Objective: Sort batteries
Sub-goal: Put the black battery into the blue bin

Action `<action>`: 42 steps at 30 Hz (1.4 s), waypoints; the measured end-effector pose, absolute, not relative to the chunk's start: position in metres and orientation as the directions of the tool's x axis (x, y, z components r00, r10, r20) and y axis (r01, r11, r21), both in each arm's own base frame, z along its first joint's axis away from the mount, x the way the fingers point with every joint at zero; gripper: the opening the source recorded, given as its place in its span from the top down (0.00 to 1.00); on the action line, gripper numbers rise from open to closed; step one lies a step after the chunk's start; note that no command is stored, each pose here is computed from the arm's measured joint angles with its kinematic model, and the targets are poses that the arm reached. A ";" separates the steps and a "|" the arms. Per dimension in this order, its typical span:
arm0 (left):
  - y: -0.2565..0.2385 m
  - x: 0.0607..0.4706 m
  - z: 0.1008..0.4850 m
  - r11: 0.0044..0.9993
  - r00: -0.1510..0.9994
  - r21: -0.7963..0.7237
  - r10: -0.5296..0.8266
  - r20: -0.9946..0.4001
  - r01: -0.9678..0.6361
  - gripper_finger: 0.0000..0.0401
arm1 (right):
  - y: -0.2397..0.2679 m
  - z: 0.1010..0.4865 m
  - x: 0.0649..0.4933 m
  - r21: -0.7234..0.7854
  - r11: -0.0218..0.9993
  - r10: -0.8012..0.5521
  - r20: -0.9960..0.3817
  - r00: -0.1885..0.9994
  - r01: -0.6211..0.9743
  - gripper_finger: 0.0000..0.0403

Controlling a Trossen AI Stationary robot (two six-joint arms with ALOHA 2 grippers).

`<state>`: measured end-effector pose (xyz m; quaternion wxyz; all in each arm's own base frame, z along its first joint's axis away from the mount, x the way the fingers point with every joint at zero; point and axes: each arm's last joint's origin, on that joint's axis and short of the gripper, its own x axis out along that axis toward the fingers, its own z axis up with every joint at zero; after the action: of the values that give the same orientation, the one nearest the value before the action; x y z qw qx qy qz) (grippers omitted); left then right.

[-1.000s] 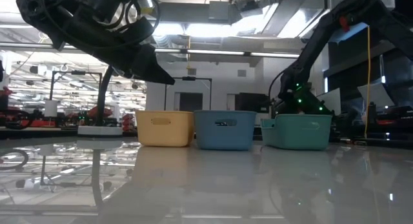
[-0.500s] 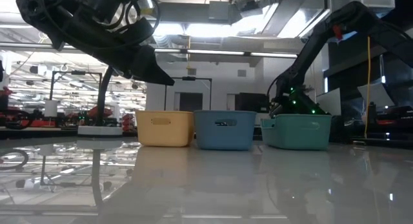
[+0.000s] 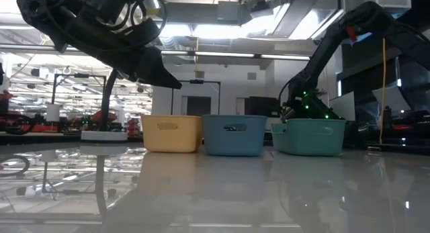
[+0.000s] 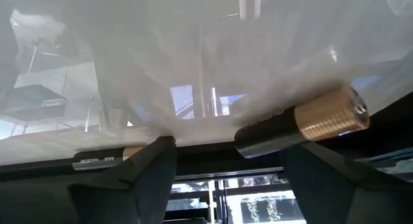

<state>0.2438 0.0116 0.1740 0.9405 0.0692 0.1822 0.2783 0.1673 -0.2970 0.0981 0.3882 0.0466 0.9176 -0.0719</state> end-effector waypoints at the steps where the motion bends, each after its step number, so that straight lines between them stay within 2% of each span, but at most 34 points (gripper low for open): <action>1: 0.012 0.244 0.174 0.836 0.779 0.231 0.549 -0.303 -0.499 0.61 | -0.298 0.099 0.168 -0.098 0.985 0.028 -0.721 -0.692 0.143 0.36; 9: 0.012 0.244 0.174 0.836 0.780 0.230 0.549 -0.302 -0.499 0.61 | -0.307 0.106 0.175 -0.119 0.977 0.022 -0.770 -0.638 0.178 0.57; 13: 0.012 0.244 0.174 0.836 0.779 0.230 0.549 -0.302 -0.499 0.61 | -0.309 0.112 0.178 -0.120 0.961 0.059 -0.795 -0.604 0.251 0.65; 17: 0.012 0.244 0.174 0.836 0.779 0.230 0.549 -0.302 -0.499 0.61 | -0.311 0.116 0.181 -0.132 0.943 0.072 -0.816 -0.573 0.306 0.68; 23: 0.012 0.244 0.174 0.836 0.779 0.230 0.549 -0.302 -0.499 0.61 | -0.314 0.122 0.186 -0.067 0.918 0.135 -0.874 -0.467 0.390 0.68; 29: 0.012 0.244 0.174 0.836 0.779 0.230 0.549 -0.302 -0.499 0.61 | -0.312 0.124 0.187 -0.045 0.879 0.180 -0.891 -0.417 0.475 0.69; 32: 0.012 0.244 0.174 0.836 0.779 0.230 0.549 -0.302 -0.499 0.61 | -0.311 0.124 0.188 -0.034 0.867 0.196 -0.893 -0.404 0.496 0.74; 36: 0.012 0.244 0.174 0.836 0.779 0.230 0.549 -0.302 -0.499 0.61 | -0.310 0.125 0.187 -0.034 0.857 0.209 -0.889 -0.407 0.514 0.90; 42: 0.012 0.244 0.174 0.836 0.780 0.230 0.548 -0.303 -0.499 0.61 | -0.306 0.132 0.186 0.001 0.831 0.250 -0.894 -0.371 0.557 0.91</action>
<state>0.2439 0.0117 0.1742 0.9408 0.0689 0.1812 0.2782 0.1864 -0.3056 0.1318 0.5030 0.2478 0.8139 -0.1523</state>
